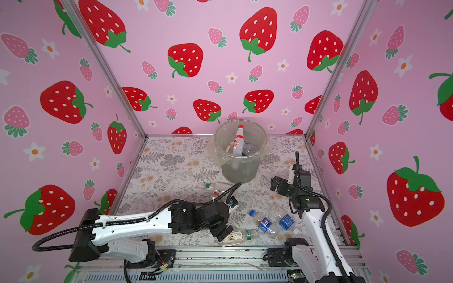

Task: Throw the plastic bottles in the bin
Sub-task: Pick up the plastic bottle from the bottom-center of the table.

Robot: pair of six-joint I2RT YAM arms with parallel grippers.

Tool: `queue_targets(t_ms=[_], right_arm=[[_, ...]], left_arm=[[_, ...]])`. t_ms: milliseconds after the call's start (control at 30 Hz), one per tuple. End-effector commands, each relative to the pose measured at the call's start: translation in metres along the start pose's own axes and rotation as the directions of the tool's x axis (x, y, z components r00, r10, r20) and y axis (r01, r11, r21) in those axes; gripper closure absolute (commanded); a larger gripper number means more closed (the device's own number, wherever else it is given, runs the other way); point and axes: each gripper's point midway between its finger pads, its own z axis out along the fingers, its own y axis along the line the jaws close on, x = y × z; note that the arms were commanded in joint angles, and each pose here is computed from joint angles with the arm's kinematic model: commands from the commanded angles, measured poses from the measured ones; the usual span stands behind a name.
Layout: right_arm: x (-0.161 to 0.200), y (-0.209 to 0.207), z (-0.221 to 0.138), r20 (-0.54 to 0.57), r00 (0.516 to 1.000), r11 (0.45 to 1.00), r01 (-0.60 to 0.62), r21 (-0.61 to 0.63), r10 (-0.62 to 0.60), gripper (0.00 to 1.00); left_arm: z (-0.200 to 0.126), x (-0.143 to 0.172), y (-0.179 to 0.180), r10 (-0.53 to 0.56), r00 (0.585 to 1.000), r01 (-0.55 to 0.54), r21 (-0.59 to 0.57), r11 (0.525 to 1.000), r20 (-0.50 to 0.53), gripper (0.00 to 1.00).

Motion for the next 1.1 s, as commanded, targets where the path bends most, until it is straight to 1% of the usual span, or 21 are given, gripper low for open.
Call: queue_targets(t_ms=[0, 100, 233, 367, 500, 800, 1067], right_arm=[[0.007, -0.006, -0.001, -0.013, 1.0, 1.0, 0.002, 0.019, -0.001, 0.01], [0.008, -0.006, -0.002, -0.011, 1.0, 1.0, -0.001, 0.016, 0.001, 0.01], [0.008, -0.006, -0.003, -0.008, 1.0, 1.0, -0.004, 0.015, 0.004, 0.01], [0.009, -0.006, -0.004, -0.007, 1.0, 1.0, -0.003, 0.014, 0.003, 0.01], [0.009, -0.006, -0.004, -0.004, 1.0, 1.0, -0.003, 0.015, 0.003, 0.01], [0.009, -0.006, -0.003, -0.005, 1.0, 1.0, -0.002, 0.016, 0.002, 0.01], [0.009, -0.007, -0.004, -0.002, 1.0, 1.0, -0.001, 0.017, 0.001, 0.01]], left_arm=[[-0.002, -0.009, -0.009, 0.057, 0.998, -0.057, -0.041, 0.998, 0.001, 0.01], [0.008, -0.005, -0.018, 0.122, 0.992, -0.125, -0.071, 0.99, -0.043, 0.01], [0.024, 0.002, -0.028, 0.158, 0.982, -0.167, -0.08, 0.983, -0.101, 0.0], [0.039, 0.009, -0.034, 0.159, 0.978, -0.169, -0.066, 0.983, -0.134, 0.01], [0.048, 0.013, -0.04, 0.152, 0.978, -0.16, -0.045, 0.986, -0.139, 0.01], [0.07, 0.033, -0.05, 0.141, 0.969, -0.14, 0.017, 0.99, -0.203, 0.03], [0.083, 0.041, -0.051, 0.138, 0.963, -0.136, 0.025, 0.99, -0.231, 0.06]])
